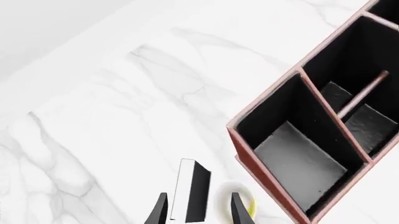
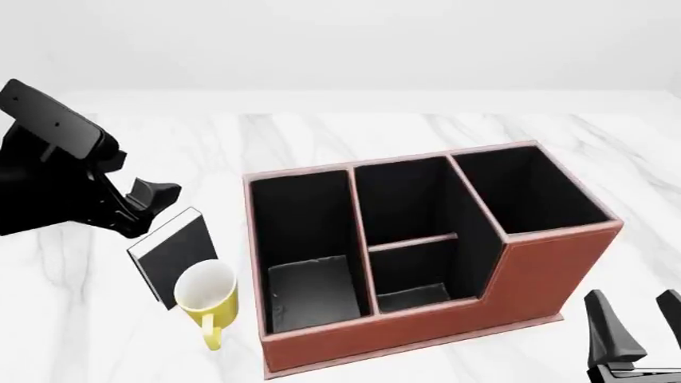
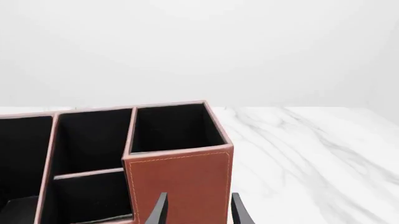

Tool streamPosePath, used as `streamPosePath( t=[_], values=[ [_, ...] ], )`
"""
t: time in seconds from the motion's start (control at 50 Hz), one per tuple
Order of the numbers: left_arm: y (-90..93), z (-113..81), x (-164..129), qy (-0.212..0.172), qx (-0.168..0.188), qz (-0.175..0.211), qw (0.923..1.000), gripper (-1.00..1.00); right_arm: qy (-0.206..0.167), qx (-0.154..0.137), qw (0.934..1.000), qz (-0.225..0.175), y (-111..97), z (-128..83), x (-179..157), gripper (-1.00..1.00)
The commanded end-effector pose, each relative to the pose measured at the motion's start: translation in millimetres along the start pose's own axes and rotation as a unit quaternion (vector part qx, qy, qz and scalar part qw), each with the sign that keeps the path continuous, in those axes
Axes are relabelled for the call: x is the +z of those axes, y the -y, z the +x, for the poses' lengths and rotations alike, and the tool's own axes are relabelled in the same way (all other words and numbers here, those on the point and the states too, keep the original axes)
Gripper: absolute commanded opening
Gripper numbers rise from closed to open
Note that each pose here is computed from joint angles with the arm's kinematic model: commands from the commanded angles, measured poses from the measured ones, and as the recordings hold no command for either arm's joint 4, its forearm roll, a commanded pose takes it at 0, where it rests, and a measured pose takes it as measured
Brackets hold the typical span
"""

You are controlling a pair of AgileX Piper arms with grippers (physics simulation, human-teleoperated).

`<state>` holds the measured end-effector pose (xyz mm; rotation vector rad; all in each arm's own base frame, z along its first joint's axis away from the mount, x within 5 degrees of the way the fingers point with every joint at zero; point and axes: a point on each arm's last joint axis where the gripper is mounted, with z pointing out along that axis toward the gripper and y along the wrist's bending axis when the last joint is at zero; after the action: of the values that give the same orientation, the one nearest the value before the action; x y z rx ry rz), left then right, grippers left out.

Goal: Pick up the book and place it in the back compartment of the caddy.

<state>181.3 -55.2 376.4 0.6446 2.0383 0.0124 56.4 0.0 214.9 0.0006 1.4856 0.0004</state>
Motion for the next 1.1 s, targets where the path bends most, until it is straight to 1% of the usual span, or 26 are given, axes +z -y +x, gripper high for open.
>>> streamPosePath(
  t=[0.02, 0.04, 0.14, 0.4, 0.42, 0.62, 0.8, 0.96, 1.1],
  values=[
    [-2.9, 14.9, 5, -0.006, -0.021, -0.015, 0.9996, 1.00, 0.000, 0.000, 1.0000, 0.000, 0, 0, 0, 1.00],
    [-3.2, 17.9, 9, -0.010, -0.027, -0.017, 0.9994, 1.00, 0.000, 0.000, 1.0000, 0.000, 0, 0, 0, 1.00],
    [-2.8, 24.0, 16, -0.014, -0.029, -0.019, 0.9993, 1.00, 0.000, 0.000, 1.0000, 0.000, 0, 0, 0, 1.00],
    [-7.4, 30.6, 25, -0.028, -0.035, -0.028, 0.9986, 1.00, 0.000, 0.000, 1.0000, 0.000, 0, 0, 0, 1.00],
    [-7.3, 32.5, 26, -0.031, -0.029, -0.028, 0.9987, 1.00, 0.000, 0.000, 1.0000, 0.000, 0, 0, 0, 1.00],
    [-9.3, 33.3, 29, -0.034, -0.026, -0.031, 0.9986, 1.00, 0.000, 0.000, 1.0000, 0.000, 0, 0, 0, 1.00],
    [-12.1, 40.5, 41, -0.046, -0.020, -0.035, 0.9981, 1.00, 0.000, 0.000, 1.0000, 0.000, 0, 0, 0, 1.00],
    [-19.9, 43.1, 44, -0.050, -0.024, -0.050, 0.9972, 1.00, 0.000, 0.000, 1.0000, 0.000, 0, 0, 0, 1.00],
    [-20.7, 47.7, 48, -0.053, -0.029, -0.053, 0.9968, 1.00, 0.000, 0.000, 1.0000, 0.000, 0, 0, 0, 1.00]
  ],
)
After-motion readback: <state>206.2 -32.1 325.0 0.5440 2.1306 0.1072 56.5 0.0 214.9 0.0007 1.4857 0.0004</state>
